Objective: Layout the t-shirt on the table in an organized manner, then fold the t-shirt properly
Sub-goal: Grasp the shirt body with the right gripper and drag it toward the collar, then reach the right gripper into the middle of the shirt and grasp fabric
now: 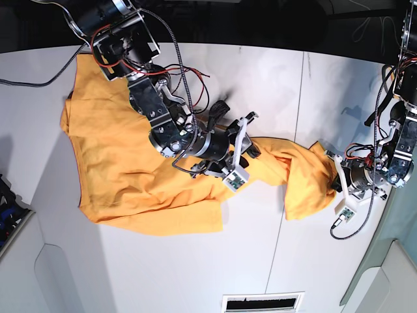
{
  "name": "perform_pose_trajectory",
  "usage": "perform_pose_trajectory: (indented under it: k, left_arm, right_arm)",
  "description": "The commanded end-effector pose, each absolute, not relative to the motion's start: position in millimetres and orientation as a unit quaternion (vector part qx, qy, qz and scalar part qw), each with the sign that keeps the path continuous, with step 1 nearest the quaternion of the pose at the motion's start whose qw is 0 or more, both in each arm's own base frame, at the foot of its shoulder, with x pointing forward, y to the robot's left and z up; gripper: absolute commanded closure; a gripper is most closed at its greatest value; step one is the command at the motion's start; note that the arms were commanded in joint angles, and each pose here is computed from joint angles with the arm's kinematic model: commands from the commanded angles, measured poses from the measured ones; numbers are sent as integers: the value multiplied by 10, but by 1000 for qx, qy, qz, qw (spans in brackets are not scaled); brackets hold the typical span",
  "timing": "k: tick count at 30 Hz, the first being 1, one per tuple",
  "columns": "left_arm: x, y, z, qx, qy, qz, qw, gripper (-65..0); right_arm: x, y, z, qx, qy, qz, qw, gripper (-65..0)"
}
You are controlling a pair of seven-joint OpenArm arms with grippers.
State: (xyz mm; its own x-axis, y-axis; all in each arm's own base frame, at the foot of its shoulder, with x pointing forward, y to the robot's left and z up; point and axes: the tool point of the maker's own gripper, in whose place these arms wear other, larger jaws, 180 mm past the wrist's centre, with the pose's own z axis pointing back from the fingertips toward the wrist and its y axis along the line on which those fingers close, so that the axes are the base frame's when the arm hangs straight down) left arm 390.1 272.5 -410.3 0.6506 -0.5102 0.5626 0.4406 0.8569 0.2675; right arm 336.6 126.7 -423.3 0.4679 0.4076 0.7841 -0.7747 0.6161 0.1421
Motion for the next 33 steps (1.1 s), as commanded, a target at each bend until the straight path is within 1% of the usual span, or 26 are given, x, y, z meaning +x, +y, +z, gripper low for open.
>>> perform_pose_trajectory:
  k: [1,2,3,7,12,17,20,23,30,33]
  left_arm:
    - [4047,2779,-3906,61,-351,-260,897,0]
    - [4047,2781,-3906,61,-351,-260,897,0]
    - [4047,2779,-3906,61,-351,-260,897,0]
    - [4053,2778,-3901,61,-353,-260,897,0]
    - [4054,2777,-3899,61,-354,-260,896,0]
    - [4059,2799,-3896,71,-353,-268,894,0]
    - [4059,2812,-3898,76,-352,-272,892,0]
    - [4069,2803,-3888,75,-356,-273,891,0]
    - [4073,2796,-3884,74,-358,-273,890,0]
    - [4063,2793,-3896,72,-357,-272,891,0]
  right_arm:
    - [3443,1366,-4101,258,-386,363,808,-90]
    - [3422,1383,-4114,259,-384,367,807,-20]
    - [3406,1392,-4121,259,-383,370,806,0]
    - [3428,1405,-4055,260,-391,371,802,0]
    - [3391,1419,-3784,252,-407,382,790,0]
    - [3117,1244,-3401,265,-455,375,763,0]
    - [2843,1042,-3300,266,-468,377,754,0]
    - [2489,853,-3371,273,-451,394,753,0]
    - [1863,513,-3800,281,-378,401,786,0]
    - [1690,473,-3890,287,-359,404,791,0]
